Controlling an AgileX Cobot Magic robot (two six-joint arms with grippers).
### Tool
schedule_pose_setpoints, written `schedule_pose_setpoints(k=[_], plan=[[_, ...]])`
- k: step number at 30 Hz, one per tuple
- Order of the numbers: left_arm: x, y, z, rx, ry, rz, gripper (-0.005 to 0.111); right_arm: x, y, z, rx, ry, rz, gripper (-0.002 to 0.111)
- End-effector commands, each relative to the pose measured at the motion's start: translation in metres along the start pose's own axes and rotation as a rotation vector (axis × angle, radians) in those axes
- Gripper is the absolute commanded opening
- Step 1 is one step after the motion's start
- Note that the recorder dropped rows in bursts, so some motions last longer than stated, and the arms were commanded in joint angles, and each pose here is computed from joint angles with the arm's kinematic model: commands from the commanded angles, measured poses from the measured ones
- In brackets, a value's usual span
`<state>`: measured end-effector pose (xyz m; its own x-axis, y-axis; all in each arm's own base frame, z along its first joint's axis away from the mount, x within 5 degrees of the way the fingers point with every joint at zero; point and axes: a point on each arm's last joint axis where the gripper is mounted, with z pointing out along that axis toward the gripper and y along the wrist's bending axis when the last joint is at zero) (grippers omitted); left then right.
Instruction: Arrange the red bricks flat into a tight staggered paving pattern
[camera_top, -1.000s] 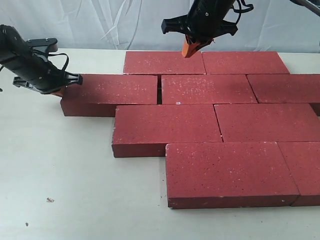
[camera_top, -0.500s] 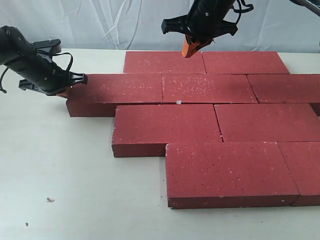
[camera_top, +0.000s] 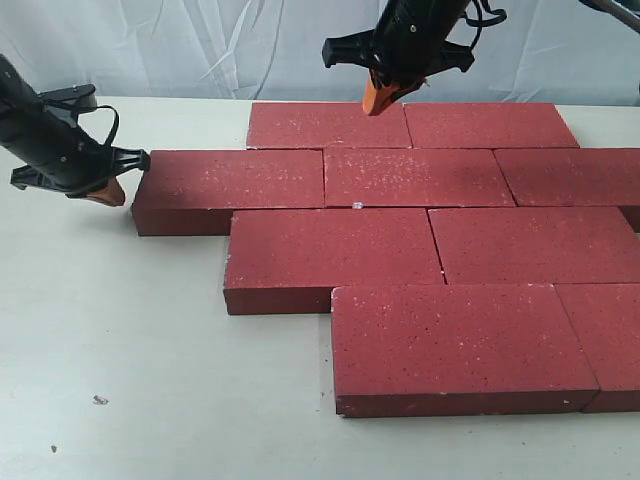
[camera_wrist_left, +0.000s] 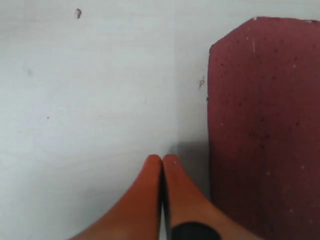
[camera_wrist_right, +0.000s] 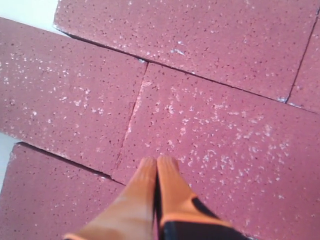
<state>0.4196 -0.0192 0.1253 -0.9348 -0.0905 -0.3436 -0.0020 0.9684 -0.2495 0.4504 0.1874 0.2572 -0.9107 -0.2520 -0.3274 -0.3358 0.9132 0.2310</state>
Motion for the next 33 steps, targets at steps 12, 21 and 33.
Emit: schedule_pose_setpoints(k=[12, 21, 33], plan=[[-0.006, -0.009, -0.037, 0.012, -0.029, 0.034, 0.0, 0.002, -0.001, 0.023, -0.049, 0.045, 0.033, -0.001], [-0.004, -0.02, -0.081, 0.012, -0.019, 0.106, 0.0, 0.0, 0.007, 0.006, -0.102, 0.012, 0.043, -0.001], [0.003, -0.033, -0.125, 0.048, -0.009, 0.132, 0.0, 0.03, 0.01, -0.016, -0.094, 0.073, 0.059, -0.001]])
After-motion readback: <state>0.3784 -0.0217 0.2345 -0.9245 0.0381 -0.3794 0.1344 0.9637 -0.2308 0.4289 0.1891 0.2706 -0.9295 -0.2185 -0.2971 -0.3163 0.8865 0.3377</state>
